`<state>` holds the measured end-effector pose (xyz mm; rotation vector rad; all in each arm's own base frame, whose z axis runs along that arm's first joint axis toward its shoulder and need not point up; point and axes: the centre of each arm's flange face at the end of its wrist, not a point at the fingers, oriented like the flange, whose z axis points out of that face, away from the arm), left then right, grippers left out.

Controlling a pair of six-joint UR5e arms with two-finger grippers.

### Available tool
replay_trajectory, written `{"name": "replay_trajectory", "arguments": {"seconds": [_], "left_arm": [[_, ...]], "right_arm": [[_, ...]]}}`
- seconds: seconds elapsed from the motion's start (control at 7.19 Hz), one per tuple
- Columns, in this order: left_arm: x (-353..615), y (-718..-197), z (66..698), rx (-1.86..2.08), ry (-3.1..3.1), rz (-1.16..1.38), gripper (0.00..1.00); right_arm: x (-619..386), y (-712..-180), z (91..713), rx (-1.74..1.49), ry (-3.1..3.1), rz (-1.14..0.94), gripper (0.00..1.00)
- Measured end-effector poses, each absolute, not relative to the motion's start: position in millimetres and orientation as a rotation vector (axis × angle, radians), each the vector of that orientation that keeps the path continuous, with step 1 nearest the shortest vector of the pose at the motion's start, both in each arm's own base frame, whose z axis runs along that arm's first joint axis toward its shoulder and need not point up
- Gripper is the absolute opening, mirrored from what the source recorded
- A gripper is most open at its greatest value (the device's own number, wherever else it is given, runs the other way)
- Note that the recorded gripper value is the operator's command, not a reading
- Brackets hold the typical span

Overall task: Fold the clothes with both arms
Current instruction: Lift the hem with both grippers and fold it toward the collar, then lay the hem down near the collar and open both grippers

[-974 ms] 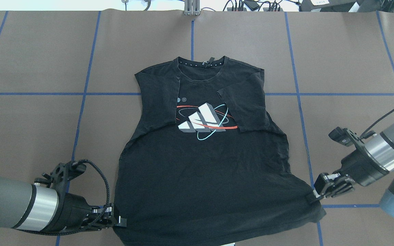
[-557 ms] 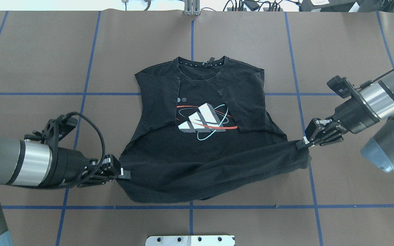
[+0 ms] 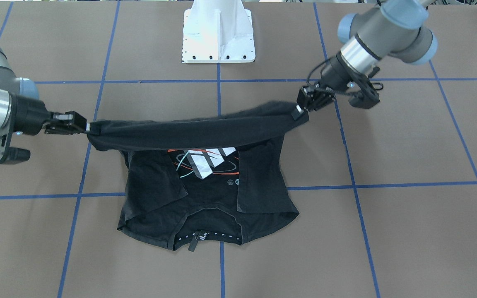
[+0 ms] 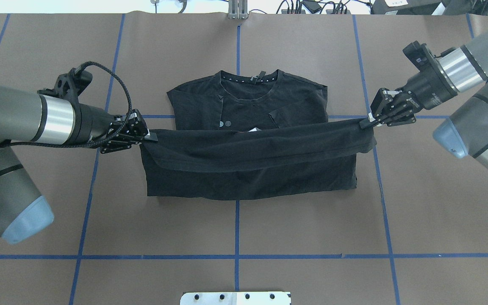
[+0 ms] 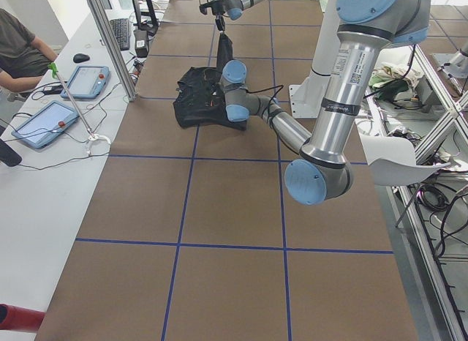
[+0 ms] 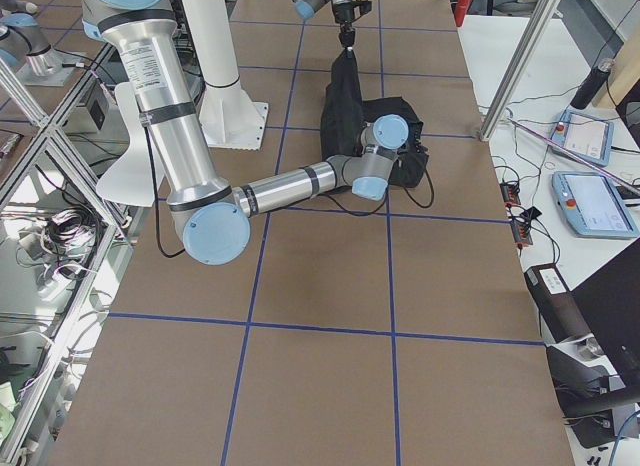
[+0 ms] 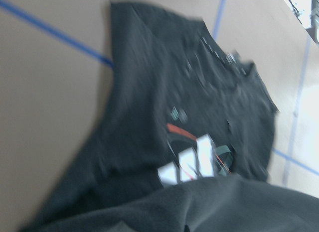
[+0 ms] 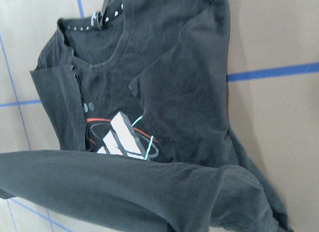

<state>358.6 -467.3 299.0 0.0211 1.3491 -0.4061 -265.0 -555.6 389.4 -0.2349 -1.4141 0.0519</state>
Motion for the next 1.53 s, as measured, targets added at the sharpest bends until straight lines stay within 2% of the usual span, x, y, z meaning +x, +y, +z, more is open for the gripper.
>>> {"name": "replay_trajectory", "arguments": {"seconds": [0.42, 0.97, 1.11, 1.25, 1.39, 1.53], "left_arm": [[400.2, -525.4, 327.2, 0.015, 1.275, -0.435, 0.00], [411.5, -537.9, 312.2, 0.037, 1.309, -0.424, 0.00], [412.0, -539.4, 306.0, 0.043, 1.317, -0.422, 0.10], [412.7, -540.7, 305.7, 0.043, 1.316, -0.424, 0.81], [414.3, -543.4, 310.5, 0.046, 1.305, -0.432, 1.00], [415.9, -547.2, 316.5, 0.058, 1.291, -0.448, 1.00]], "right_arm": [[-284.5, -608.2, 414.0, -0.210, -1.354, 0.169, 0.00], [-309.9, -620.4, 400.2, -0.153, -1.339, 0.190, 0.00], [-315.2, -620.9, 396.7, -0.142, -1.338, 0.191, 0.00], [-317.1, -621.3, 396.9, -0.140, -1.336, 0.193, 0.39], [-317.9, -622.0, 399.8, -0.143, -1.332, 0.197, 0.99], [-318.5, -622.9, 402.6, -0.147, -1.327, 0.203, 1.00]]}}
